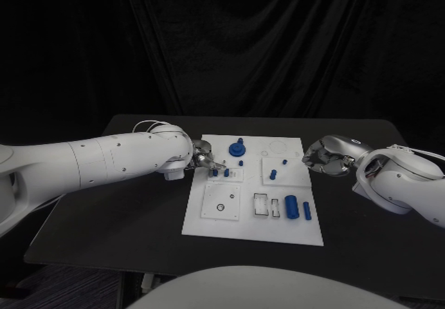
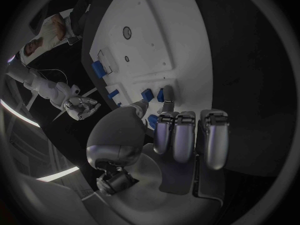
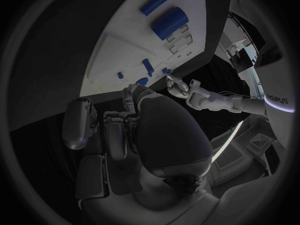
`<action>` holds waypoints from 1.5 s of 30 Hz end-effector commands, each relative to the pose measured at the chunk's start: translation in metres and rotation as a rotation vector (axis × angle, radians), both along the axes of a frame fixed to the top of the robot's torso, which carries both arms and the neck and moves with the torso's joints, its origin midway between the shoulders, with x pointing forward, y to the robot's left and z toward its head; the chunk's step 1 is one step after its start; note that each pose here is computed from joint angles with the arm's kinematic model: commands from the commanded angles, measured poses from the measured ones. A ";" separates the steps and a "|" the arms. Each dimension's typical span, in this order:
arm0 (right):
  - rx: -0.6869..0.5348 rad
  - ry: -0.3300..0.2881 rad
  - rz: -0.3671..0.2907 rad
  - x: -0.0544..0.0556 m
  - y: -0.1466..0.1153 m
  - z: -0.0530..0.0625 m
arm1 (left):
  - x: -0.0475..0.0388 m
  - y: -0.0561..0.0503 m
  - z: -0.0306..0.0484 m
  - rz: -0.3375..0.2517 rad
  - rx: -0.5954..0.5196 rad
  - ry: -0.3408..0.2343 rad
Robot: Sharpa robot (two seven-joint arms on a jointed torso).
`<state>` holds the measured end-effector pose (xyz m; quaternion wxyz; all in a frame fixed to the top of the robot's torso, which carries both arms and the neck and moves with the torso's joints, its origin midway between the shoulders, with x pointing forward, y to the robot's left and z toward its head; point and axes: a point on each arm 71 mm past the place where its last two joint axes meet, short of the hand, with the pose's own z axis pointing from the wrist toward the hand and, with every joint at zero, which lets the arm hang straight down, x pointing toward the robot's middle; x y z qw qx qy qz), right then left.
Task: Assemble the parts on the task board
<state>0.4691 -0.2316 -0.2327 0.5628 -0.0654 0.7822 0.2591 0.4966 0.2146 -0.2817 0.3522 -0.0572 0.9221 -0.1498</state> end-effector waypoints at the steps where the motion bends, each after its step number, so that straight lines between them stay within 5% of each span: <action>1: -0.013 0.014 -0.016 0.000 -0.001 -0.002 | -0.0018 0.001 -0.0048 -0.003 0.000 0.009; 12: -0.010 0.012 -0.017 -0.001 -0.002 -0.002 | 0.0014 0.009 -0.0030 0.052 -0.009 -0.047; 19: 0.017 -0.018 -0.025 -0.002 -0.006 0.001 | 0.0082 0.017 0.0152 0.011 -0.213 -0.291; 25: 0.023 -0.025 -0.036 -0.003 -0.011 0.003 | 0.0085 0.028 0.0359 -0.088 -0.373 -0.536; 30: 0.023 -0.026 -0.040 -0.004 -0.013 0.003 | 0.0050 0.030 0.0461 -0.186 -0.454 -0.646; 39: 0.023 -0.026 -0.037 -0.002 -0.012 0.002 | 0.0064 0.013 0.0450 -0.305 -0.511 -0.615; 45: 0.020 -0.022 -0.034 -0.002 -0.012 0.002 | 0.0159 -0.004 0.0379 -0.411 -0.408 -0.606</action>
